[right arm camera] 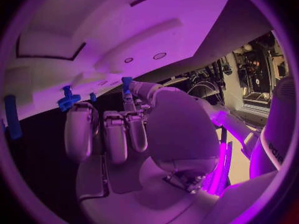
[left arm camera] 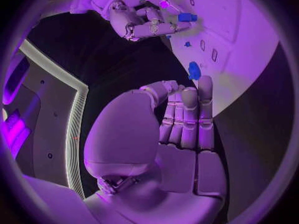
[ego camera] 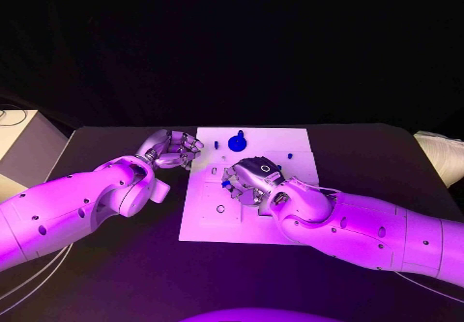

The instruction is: Assemble the parts on the task board

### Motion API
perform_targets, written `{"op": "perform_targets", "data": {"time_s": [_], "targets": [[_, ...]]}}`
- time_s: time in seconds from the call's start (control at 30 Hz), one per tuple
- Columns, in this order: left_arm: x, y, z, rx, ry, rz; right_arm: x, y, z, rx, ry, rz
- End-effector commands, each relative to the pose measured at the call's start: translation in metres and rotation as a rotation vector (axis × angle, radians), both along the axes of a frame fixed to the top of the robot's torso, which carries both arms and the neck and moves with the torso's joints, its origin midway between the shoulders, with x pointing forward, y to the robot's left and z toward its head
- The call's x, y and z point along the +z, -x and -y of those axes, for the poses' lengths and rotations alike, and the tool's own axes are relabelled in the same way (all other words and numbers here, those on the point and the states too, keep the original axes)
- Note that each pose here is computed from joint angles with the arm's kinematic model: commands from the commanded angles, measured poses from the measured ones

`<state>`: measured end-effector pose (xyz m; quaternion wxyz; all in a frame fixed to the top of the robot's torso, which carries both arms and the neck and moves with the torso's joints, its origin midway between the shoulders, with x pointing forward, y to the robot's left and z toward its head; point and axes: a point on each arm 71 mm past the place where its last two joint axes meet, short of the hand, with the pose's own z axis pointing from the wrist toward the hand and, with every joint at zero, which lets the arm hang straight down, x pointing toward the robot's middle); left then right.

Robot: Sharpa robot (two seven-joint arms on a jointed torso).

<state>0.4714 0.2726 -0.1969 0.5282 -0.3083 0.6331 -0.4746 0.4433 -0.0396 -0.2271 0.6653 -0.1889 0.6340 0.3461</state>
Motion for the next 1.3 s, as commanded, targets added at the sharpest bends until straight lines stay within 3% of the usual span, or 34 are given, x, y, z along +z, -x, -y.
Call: {"op": "perform_targets", "data": {"time_s": [0.03,0.57,1.3], "targets": [[-0.0002,0.0002,0.002,-0.012,0.008,-0.004,0.002,0.0,0.003,-0.015,-0.03,0.004],[0.0002,0.0006,0.002,-0.012,0.017,-0.006,0.006,-0.014,0.027,-0.151,-0.044,0.011],[0.0007,0.0013,0.003,-0.014,0.02,-0.007,0.001,-0.033,0.026,-0.217,0.02,0.014]]}}
